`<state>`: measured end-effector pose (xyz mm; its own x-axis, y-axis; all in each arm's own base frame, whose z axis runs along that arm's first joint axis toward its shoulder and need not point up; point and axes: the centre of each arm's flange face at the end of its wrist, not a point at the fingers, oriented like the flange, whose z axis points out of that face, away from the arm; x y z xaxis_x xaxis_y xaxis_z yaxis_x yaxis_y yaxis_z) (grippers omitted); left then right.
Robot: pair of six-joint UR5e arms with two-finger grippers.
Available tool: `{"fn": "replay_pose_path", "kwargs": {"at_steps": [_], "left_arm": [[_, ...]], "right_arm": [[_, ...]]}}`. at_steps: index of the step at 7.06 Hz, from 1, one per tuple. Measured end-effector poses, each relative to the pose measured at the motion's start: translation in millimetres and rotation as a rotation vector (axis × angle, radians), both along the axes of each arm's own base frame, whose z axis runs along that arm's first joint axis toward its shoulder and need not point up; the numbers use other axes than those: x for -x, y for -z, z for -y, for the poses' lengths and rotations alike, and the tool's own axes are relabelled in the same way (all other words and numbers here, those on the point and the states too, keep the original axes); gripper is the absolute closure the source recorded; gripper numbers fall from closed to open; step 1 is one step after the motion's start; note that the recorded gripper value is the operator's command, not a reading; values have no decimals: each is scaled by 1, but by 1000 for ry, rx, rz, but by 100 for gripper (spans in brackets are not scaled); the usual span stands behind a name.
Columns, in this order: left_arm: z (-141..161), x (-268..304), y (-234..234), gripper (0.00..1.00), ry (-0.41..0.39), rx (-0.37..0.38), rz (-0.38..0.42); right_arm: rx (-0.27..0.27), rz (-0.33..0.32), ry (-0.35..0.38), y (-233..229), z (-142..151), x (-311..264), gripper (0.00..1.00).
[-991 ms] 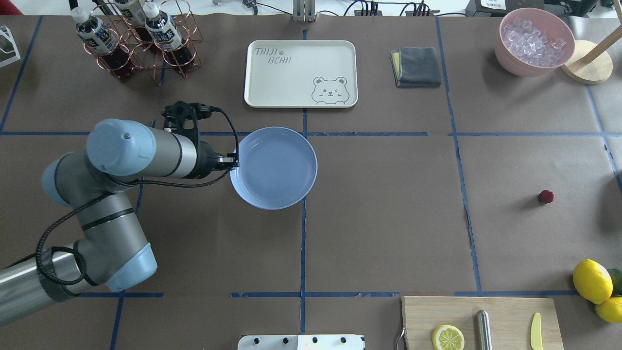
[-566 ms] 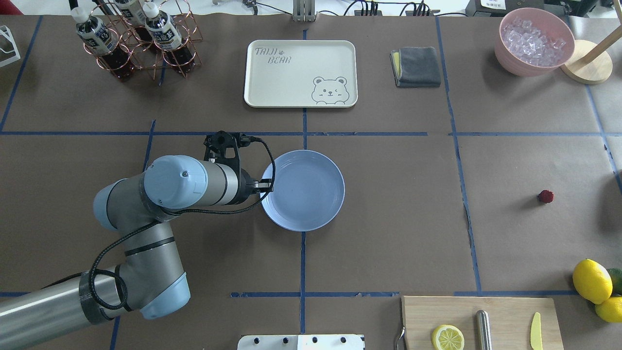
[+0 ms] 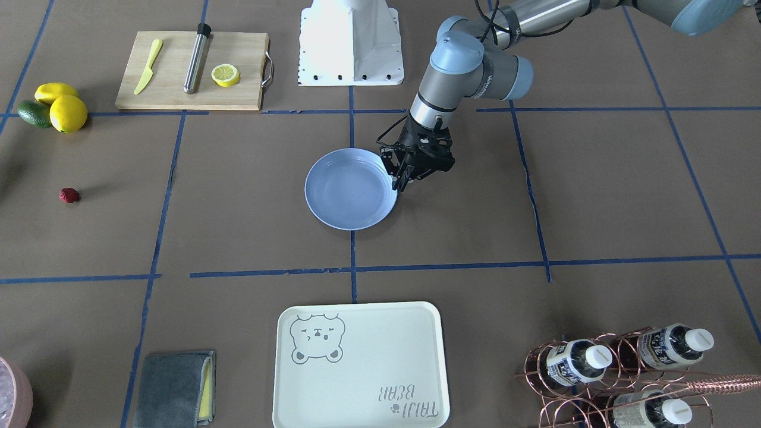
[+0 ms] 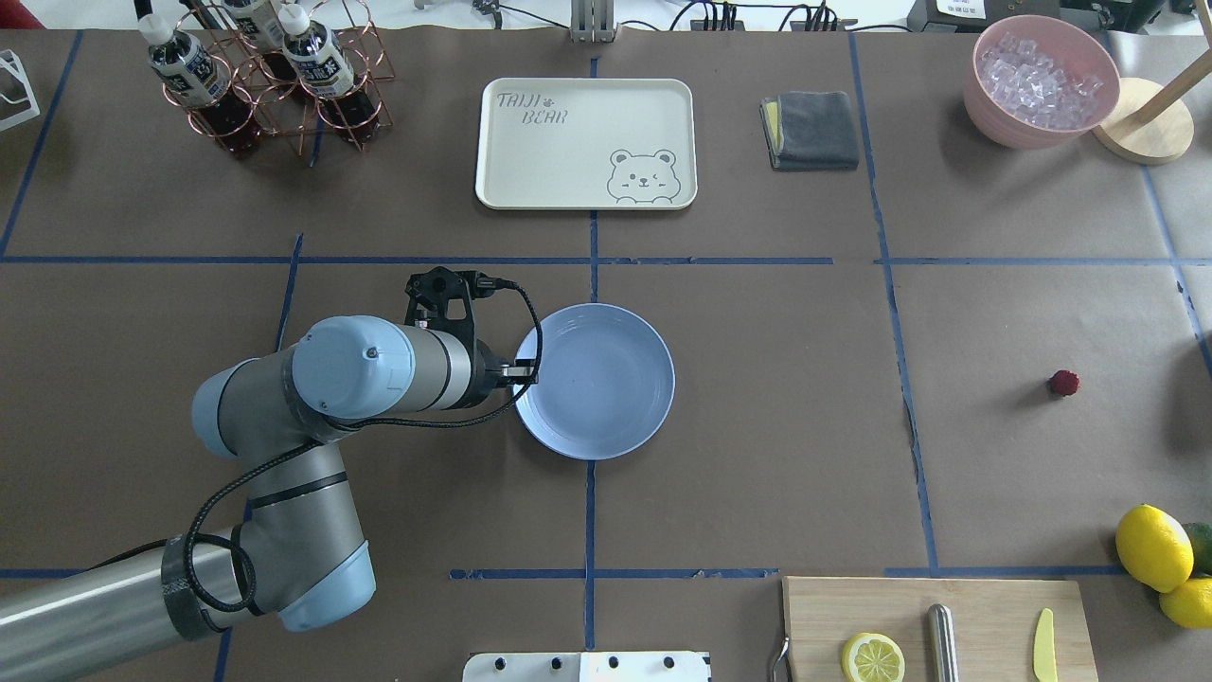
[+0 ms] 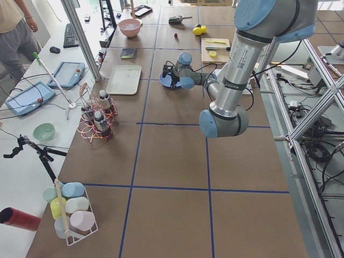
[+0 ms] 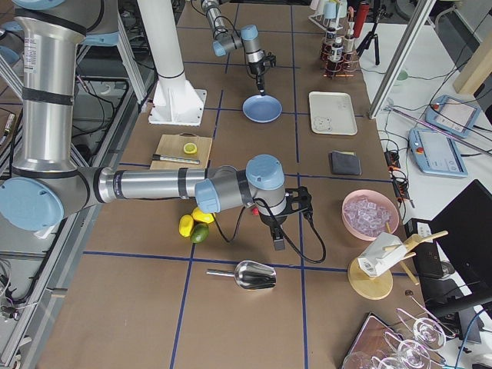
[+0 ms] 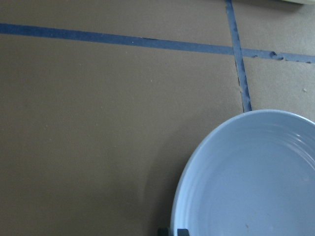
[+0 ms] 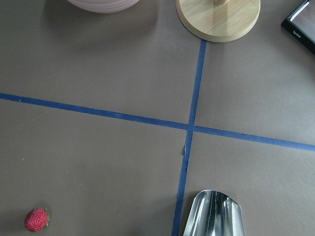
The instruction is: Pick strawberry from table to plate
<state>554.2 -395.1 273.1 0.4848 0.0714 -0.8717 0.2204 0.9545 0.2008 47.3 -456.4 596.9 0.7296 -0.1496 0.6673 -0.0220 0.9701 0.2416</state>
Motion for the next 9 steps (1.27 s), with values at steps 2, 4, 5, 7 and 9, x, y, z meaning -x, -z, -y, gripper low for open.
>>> {"fn": "replay_pose_path", "kwargs": {"at_steps": [2, 4, 5, 7, 9], "left_arm": [[4, 29, 16, 0, -30, -63, 5], [33, 112, 13, 0, -80, -133, 88], [63, 173, -4, 0, -106, -169, 154], [117, 319, -81, 0, -182, -274, 313], [150, 448, -197, 0, -285, -240, 391]], "right_arm": [[-25, 9, 5, 11, 3, 1, 0], [-103, 70, 34, 57, 6, 10, 0], [-117, 101, 41, 78, 11, 20, 0], [-79, 162, 41, 129, 15, 74, 0], [-46, 125, 42, 167, 18, 158, 0]]}}
